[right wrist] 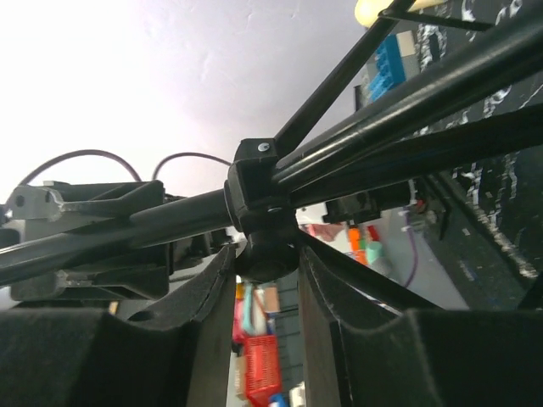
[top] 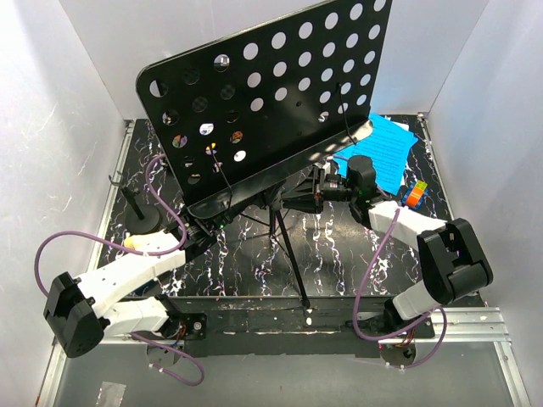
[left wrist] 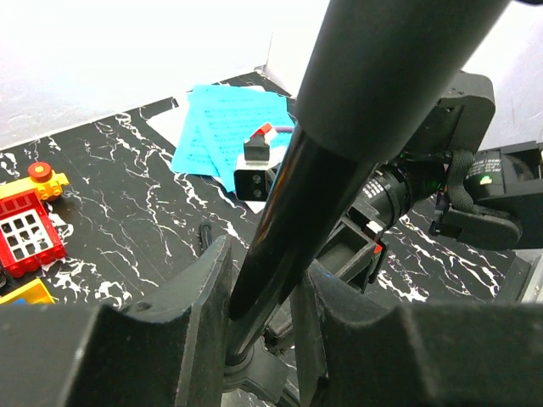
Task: Pack up the instrument practice props
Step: Unscrew the knob on the music stand.
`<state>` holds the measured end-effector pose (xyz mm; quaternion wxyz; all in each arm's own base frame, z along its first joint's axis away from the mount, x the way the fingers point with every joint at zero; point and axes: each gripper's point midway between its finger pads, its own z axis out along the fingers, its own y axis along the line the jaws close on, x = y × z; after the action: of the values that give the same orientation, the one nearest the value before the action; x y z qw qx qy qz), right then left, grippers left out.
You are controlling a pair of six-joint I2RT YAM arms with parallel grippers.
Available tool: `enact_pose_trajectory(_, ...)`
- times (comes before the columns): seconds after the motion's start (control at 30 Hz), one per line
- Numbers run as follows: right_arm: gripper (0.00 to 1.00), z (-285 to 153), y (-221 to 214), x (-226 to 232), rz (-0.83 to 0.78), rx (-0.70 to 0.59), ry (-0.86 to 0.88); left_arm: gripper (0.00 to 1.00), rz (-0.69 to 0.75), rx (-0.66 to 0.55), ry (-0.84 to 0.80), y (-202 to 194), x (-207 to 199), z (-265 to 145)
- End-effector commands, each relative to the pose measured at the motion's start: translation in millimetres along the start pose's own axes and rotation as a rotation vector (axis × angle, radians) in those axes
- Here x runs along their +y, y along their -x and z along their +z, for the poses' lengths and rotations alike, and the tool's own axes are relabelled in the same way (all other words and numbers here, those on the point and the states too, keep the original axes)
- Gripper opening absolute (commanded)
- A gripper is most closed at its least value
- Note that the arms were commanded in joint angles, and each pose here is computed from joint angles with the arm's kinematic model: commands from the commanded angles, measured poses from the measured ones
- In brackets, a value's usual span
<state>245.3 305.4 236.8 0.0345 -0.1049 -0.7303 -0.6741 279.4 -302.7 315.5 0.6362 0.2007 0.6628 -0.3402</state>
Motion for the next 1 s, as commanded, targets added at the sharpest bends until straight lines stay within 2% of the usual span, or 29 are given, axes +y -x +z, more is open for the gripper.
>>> enact_pose_trajectory(0.0, 0.01, 4.5, -4.0, 21.2, -0.315, -0.013, -0.042, 0.0, -0.148, -0.059, -0.028, 21.6, -10.1, -8.7)
enact_pose_trajectory(0.17, 0.01, 0.7, -3.3, 27.6, -0.505, -0.076, -0.08, 0.0, -0.152, -0.058, -0.036, 20.5, -11.8, -8.1)
enact_pose_trajectory(0.37, 0.01, -0.4, 8.7, 13.9, -0.636, -0.15, -0.16, 0.0, -0.16, -0.064, -0.049, 22.4, -14.4, -7.4)
enact_pose_trajectory(0.6, 0.01, -1.5, 11.1, 8.4, -0.992, -0.302, -0.279, 0.0, -0.17, -0.059, -0.086, 21.8, -21.0, -7.8)
enact_pose_trajectory(0.87, 0.01, -4.4, 16.3, 24.1, -1.346, -0.472, -0.39, 0.0, -0.19, -0.058, -0.119, 25.0, -28.2, -9.4)
enact_pose_trajectory(0.97, 0.01, -13.2, 22.1, 30.1, -1.472, -0.573, -0.465, 0.0, -0.194, -0.06, -0.123, 26.5, -28.9, -10.1)
